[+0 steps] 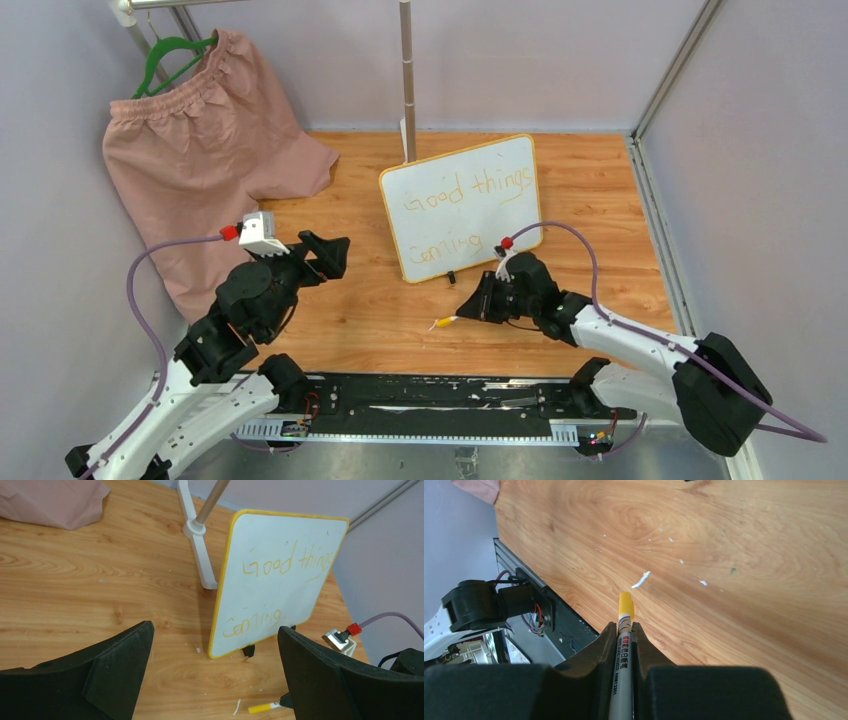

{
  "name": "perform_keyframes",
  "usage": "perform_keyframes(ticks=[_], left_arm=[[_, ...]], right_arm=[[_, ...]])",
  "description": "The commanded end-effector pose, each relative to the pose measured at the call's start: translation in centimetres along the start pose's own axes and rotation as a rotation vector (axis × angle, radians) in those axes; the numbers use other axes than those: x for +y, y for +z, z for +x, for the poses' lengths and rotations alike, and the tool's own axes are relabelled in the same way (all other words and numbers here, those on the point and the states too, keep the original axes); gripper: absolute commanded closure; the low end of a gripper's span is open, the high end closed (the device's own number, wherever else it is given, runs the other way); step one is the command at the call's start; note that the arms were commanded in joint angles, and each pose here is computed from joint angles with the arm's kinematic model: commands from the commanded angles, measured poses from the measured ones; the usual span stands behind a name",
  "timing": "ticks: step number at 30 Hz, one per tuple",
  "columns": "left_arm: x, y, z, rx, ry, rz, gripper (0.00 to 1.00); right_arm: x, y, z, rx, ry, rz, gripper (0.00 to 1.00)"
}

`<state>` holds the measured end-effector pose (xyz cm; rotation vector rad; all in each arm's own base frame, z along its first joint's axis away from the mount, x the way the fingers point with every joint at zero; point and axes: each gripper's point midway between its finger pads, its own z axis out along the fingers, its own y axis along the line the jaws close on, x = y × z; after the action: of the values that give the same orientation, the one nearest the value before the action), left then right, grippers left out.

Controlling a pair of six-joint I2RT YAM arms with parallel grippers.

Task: Write a sentence on the whiteboard
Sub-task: Place the whiteboard marker at the center of the board, then reset both arms

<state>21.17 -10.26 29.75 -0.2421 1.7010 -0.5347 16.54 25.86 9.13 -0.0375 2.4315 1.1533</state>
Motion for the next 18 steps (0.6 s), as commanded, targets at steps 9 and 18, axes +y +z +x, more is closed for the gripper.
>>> perform_keyframes(ticks=[9,18], left_arm=[[0.3,0.6,1.9,0.044,0.015,-0.008,0.00],[1.1,0.5,2.4,0.071,0.040,-0.051,0.00]], right_arm=[[-5.5,0.5,1.4,0.027,0.070,0.130,0.66],[-8.9,-1.8,1.4,-0.018,0.081,0.287,0.29]])
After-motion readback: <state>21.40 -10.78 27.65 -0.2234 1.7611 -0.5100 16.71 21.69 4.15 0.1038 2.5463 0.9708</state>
